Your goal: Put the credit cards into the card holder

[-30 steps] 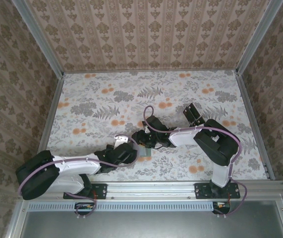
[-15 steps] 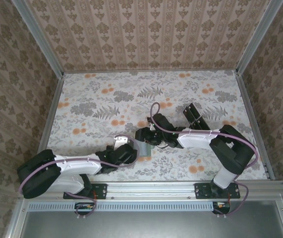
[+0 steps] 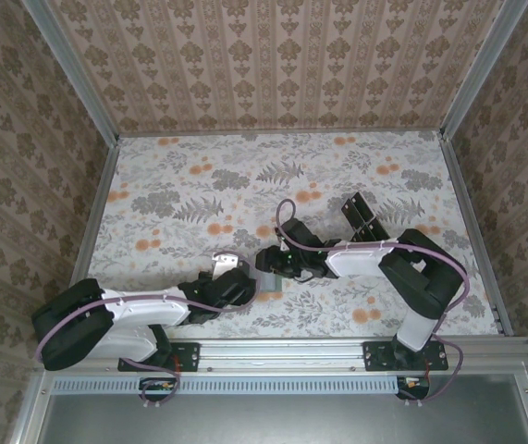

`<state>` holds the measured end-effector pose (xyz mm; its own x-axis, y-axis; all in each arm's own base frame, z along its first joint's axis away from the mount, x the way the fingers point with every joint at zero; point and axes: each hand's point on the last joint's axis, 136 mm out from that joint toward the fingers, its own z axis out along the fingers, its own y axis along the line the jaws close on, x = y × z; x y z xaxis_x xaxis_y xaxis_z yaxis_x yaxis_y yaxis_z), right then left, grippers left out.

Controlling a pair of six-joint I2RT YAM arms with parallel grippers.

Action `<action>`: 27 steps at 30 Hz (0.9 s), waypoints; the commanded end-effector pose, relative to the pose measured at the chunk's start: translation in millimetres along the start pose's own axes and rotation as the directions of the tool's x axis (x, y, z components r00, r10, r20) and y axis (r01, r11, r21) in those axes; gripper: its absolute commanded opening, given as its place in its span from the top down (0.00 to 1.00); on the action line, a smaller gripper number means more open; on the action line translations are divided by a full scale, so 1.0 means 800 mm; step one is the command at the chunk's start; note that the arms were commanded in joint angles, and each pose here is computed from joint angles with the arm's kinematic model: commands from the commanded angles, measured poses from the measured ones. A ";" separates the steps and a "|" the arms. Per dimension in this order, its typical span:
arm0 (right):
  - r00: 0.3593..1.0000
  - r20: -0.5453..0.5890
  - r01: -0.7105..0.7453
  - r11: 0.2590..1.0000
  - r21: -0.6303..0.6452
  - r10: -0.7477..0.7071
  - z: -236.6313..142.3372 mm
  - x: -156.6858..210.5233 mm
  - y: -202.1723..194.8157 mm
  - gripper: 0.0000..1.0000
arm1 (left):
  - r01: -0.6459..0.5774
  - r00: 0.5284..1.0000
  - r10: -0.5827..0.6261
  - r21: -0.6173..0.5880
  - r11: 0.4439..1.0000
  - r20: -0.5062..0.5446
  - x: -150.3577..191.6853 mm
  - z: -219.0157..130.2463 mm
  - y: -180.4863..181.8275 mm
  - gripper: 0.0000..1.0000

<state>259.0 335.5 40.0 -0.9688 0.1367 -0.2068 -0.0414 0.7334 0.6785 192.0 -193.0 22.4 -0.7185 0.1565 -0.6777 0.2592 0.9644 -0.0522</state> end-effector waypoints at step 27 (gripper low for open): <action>0.994 -0.063 0.086 0.996 0.021 -0.084 0.069 0.008 0.067 0.49 | 0.210 0.961 -0.209 0.012 0.978 0.181 -0.043 -0.073 0.064 0.00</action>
<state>262.3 408.9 41.4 -0.9761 0.0386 -0.2138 -0.1174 0.7343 0.6686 194.1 -140.5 91.8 -0.6145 -0.0745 -0.7854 0.1310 0.9721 -0.1947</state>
